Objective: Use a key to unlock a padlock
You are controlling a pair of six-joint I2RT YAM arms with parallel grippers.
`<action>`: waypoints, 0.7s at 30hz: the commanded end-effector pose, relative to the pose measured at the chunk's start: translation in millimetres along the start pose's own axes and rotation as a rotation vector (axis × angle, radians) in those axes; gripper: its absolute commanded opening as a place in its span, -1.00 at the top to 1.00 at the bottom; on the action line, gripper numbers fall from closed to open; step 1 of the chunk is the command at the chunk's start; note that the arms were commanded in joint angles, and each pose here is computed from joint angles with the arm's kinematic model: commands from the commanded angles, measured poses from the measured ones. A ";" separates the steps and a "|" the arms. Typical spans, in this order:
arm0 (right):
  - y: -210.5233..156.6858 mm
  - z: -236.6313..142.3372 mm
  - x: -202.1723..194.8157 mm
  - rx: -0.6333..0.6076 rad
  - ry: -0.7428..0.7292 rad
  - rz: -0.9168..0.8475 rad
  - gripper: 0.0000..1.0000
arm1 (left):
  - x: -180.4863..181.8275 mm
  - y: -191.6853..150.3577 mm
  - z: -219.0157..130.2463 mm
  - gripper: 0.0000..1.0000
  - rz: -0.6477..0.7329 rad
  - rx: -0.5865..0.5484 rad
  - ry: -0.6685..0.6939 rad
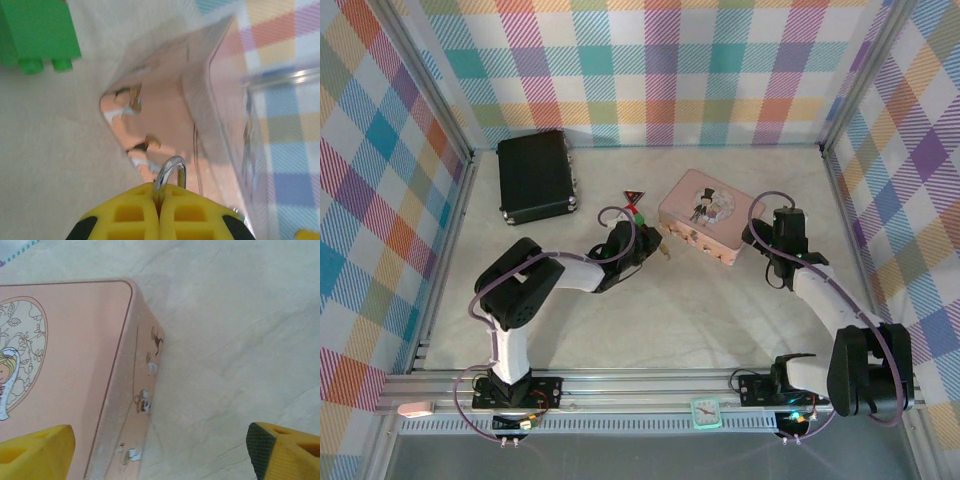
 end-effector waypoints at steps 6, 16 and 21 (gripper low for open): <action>7.6 -6.1 -7.2 -0.035 -0.050 -0.094 -0.79 | 28.8 -27.9 -44.6 1.00 0.244 0.303 0.287; 2.9 -5.5 -8.8 -0.027 -0.049 -0.079 -0.79 | 50.3 -31.8 -53.1 0.76 0.356 0.363 0.432; 2.5 -4.9 -9.1 -0.035 -0.046 -0.078 -0.80 | 49.3 -31.6 -46.4 0.30 0.341 0.354 0.425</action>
Point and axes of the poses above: each hand's point on the last joint's axis, 136 mm out from that joint toward the fingers, its own z axis out along the fingers, its own x axis along the line the jaws close on, y = z × x, the point moved 5 cm from there along -z, back along the fingers, and after that the axes turned 3 degrees about -z, right-handed, at the moved point
